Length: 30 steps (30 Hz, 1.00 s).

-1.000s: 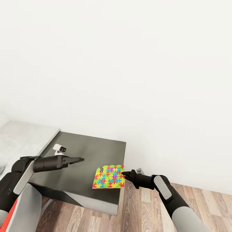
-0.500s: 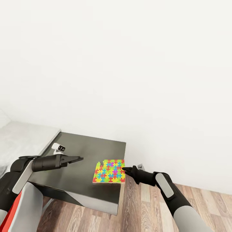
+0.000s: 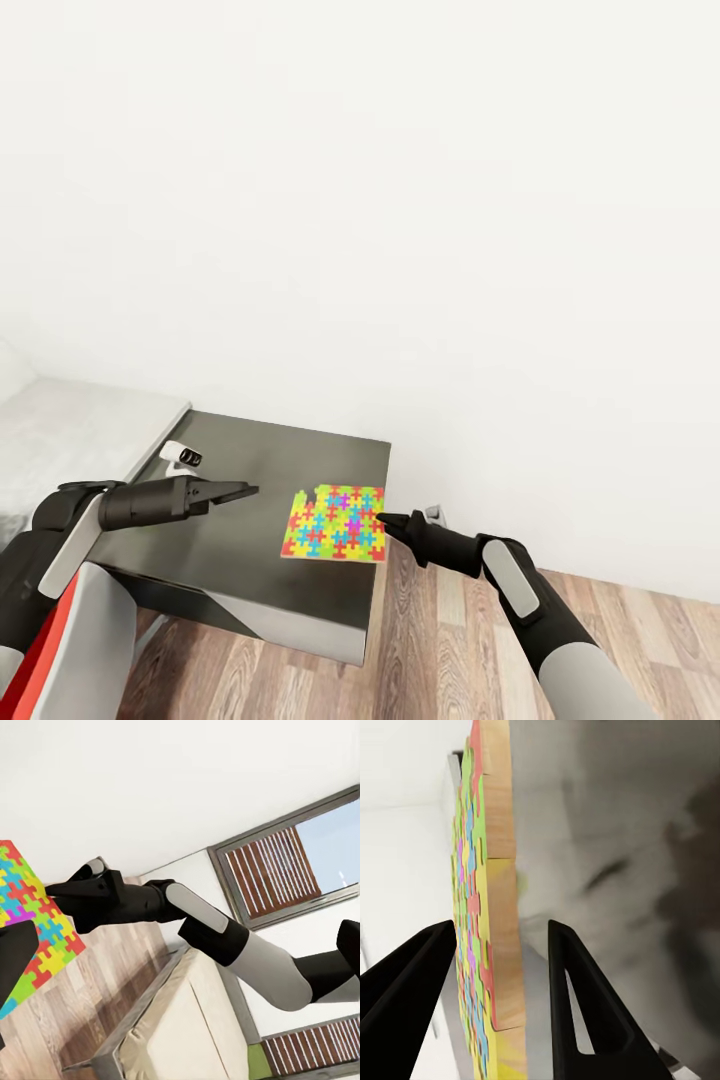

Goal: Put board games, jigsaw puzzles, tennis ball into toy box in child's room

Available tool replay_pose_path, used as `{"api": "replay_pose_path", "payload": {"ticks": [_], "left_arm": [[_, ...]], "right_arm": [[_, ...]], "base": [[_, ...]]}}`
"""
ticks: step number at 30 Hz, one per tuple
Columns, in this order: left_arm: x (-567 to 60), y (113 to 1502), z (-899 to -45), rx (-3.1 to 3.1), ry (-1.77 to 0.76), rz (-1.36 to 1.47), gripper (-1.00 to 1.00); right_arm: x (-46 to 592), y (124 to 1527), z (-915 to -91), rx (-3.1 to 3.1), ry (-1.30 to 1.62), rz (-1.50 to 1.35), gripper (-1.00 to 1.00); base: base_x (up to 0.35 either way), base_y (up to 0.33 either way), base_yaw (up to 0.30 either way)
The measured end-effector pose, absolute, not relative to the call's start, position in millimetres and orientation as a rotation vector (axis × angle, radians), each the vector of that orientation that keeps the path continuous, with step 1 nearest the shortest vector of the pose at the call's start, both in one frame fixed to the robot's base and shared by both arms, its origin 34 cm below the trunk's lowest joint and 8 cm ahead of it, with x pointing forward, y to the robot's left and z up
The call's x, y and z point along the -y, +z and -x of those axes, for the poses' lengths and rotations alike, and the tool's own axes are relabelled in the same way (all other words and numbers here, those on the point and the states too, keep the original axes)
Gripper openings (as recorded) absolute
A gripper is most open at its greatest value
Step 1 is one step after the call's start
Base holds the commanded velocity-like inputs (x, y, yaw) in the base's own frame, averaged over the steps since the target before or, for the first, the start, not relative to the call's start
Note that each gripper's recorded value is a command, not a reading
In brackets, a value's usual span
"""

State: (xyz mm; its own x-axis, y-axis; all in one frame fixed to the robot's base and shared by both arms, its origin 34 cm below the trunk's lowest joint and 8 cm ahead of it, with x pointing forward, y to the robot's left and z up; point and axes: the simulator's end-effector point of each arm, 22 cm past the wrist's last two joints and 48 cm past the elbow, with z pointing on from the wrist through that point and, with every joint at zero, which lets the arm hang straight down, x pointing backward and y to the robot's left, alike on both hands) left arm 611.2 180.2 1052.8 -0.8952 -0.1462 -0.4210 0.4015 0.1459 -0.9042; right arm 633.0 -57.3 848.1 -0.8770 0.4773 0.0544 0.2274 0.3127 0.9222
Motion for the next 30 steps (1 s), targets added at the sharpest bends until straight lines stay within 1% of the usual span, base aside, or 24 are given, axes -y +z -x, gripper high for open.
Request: {"api": "replay_pose_path", "payload": {"ticks": [14,24,30], "left_arm": [[-181.0,1054.3,-607.3,-2.036,-1.792,-0.235,1.0],[-181.3,1053.7,-607.1,-2.039,-1.789,-0.236,1.0],[-181.8,1052.8,-606.7,-2.043,-1.787,-0.236,1.0]], "right_arm": [[58.7,856.4,-630.8,-2.332,1.601,-0.665,-1.0],[74.3,922.6,-672.2,-2.104,1.659,-0.588,-1.0],[84.2,935.1,-678.9,-2.085,1.636,-0.547,-1.0]], "base": [[0.0,0.0,0.0],[0.0,0.0,0.0],[0.0,0.0,0.0]]}}
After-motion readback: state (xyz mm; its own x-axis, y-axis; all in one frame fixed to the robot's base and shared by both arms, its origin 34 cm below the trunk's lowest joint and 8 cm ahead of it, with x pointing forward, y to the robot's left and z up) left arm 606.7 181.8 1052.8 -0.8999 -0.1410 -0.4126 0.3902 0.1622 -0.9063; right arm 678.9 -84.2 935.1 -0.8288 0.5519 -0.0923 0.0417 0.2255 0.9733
